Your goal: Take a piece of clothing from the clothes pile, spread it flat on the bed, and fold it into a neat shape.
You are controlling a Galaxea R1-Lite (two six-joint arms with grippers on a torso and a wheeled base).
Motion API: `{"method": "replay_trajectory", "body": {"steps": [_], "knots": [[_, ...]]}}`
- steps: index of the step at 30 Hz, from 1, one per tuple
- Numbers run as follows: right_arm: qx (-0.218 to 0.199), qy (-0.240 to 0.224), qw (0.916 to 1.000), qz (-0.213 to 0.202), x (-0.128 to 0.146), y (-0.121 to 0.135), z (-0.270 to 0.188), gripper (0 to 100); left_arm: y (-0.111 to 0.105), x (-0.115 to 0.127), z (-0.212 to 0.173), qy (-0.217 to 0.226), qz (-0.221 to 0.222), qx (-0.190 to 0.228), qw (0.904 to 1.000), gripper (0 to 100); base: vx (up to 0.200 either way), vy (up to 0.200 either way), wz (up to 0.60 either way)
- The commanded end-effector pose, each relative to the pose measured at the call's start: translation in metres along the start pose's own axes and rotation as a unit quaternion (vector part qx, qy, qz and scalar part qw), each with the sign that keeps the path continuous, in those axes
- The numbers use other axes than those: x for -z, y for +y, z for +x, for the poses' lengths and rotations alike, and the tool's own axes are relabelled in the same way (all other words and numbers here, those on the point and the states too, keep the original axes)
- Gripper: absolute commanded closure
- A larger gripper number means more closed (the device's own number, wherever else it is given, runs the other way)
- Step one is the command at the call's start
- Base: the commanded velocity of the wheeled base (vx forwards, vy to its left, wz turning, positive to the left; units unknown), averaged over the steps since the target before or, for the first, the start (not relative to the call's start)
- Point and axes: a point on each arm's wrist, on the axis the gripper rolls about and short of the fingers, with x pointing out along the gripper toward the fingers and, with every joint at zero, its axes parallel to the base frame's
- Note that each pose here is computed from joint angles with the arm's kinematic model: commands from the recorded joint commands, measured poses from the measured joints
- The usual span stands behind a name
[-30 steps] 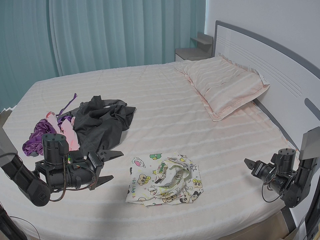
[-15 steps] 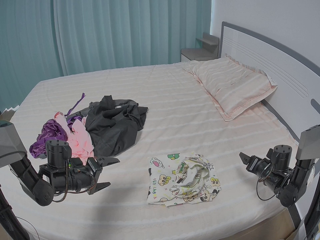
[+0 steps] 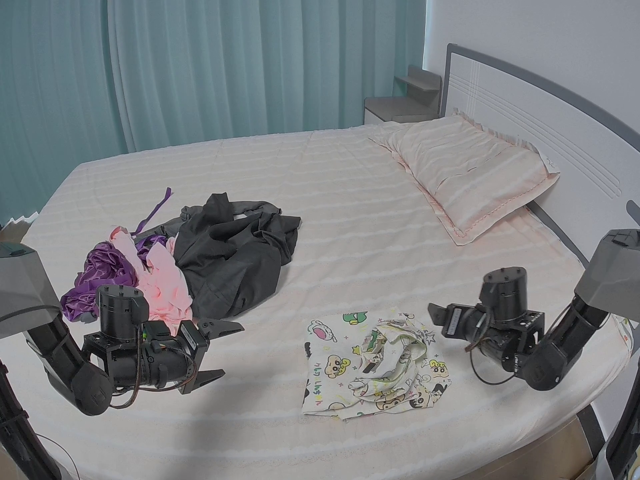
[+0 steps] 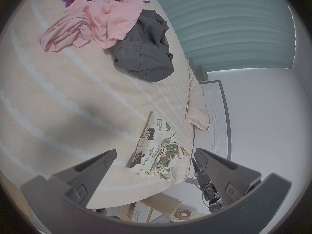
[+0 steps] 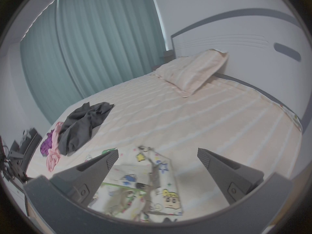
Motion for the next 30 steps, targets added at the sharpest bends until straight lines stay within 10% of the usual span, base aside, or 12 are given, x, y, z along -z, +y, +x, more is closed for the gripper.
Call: {"method": "replay_trajectory", "body": {"steps": [1, 12, 30], "knots": [[-0.045, 0.009, 0.9969, -0.064, 0.004, 0.065, 0.005, 0, 0.003, 0.002, 0.002, 0.003, -0.001, -0.004, 1.0, 0, 0.0, 0.0, 0.0], [-0.043, 0.057, 0.9832, -0.168, 0.057, 0.106, 0.031, 0, 0.004, 0.002, 0.004, 0.004, 0.0, -0.004, 1.0, 0, 0.0, 0.0, 0.0], [0.02, 0.089, 0.966, -0.242, 0.069, 0.073, 0.035, 0, 0.004, 0.003, 0.005, 0.006, 0.004, -0.005, 1.0, 0, 0.0, 0.0, 0.0]]}}
